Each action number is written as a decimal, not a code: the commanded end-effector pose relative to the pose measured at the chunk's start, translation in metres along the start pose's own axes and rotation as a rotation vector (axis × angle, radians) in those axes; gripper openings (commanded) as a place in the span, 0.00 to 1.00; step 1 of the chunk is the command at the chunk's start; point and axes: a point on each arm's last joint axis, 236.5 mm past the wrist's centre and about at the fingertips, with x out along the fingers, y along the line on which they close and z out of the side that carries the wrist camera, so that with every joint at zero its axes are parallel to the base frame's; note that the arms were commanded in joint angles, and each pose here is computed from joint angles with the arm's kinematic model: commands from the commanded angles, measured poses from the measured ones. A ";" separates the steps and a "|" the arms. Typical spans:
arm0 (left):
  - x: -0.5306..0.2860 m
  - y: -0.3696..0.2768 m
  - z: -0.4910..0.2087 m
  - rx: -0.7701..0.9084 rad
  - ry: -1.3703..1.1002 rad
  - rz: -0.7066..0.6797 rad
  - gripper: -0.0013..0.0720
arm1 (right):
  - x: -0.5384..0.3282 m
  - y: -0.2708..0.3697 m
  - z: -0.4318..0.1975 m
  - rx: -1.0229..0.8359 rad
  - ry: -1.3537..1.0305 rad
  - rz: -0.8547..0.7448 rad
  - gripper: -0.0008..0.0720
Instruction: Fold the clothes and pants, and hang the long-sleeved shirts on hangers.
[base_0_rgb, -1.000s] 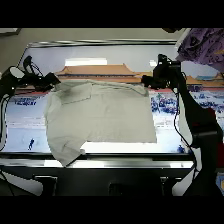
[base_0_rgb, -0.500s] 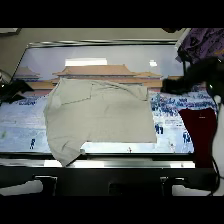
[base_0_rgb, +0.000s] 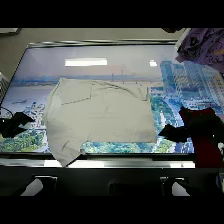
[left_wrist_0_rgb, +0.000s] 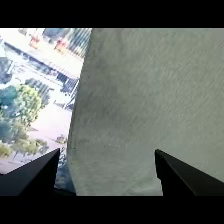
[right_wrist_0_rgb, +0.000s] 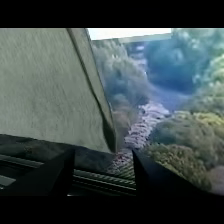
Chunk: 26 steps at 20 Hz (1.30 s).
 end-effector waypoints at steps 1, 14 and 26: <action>0.010 0.009 -0.017 -0.023 0.020 0.004 0.93 | 0.021 -0.003 -0.017 0.022 0.014 0.046 0.61; 0.010 0.004 -0.014 -0.037 0.005 -0.013 0.94 | 0.048 0.011 -0.015 0.116 0.078 0.185 0.21; 0.066 0.028 -0.057 -0.055 0.013 -0.160 0.93 | 0.037 0.016 -0.009 0.080 0.032 0.177 0.05</action>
